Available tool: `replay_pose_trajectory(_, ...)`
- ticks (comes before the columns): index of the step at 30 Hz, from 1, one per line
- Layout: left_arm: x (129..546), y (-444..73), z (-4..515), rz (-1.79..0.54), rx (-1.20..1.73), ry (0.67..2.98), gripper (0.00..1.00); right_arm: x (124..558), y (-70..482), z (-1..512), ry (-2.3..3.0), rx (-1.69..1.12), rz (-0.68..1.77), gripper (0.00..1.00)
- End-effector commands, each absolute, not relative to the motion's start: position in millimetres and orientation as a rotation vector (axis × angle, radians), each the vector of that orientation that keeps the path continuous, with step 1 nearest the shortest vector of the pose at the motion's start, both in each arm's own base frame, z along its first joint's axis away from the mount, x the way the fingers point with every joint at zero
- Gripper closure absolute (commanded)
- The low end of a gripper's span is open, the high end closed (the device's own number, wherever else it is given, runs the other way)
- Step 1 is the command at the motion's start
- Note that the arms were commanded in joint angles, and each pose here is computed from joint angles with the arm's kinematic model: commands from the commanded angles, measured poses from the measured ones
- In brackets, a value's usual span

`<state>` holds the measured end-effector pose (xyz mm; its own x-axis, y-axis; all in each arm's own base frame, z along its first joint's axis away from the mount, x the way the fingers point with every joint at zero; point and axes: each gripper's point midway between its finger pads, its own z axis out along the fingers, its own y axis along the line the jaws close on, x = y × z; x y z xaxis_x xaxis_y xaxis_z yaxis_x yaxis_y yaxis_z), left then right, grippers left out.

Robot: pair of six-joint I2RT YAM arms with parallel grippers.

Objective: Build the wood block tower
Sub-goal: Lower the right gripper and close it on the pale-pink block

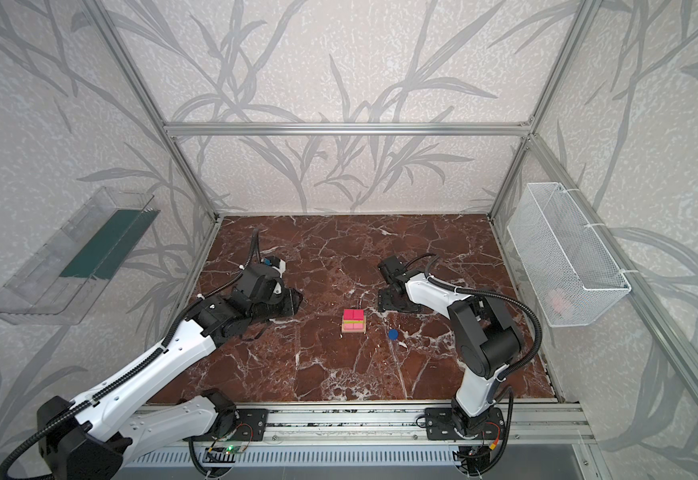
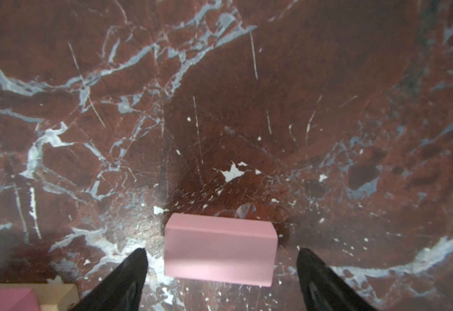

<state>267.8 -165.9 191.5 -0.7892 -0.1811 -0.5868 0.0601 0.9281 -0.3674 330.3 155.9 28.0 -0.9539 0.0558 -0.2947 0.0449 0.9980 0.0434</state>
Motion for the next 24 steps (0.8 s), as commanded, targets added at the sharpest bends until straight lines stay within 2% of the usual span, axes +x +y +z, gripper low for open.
replay_pose_trajectory(1, 266.1, -160.7, 187.5, -0.467, -0.089, 2.443, 0.64, 338.7, 157.0, 29.1, 2.818, 0.095, 0.041, 0.16)
replay_pose_trajectory(24, 266.8, -159.5, 186.5, -0.470, -0.089, 2.446, 0.64, 337.1, 162.6, 24.9, 2.834, 0.087, -0.008, 0.29)
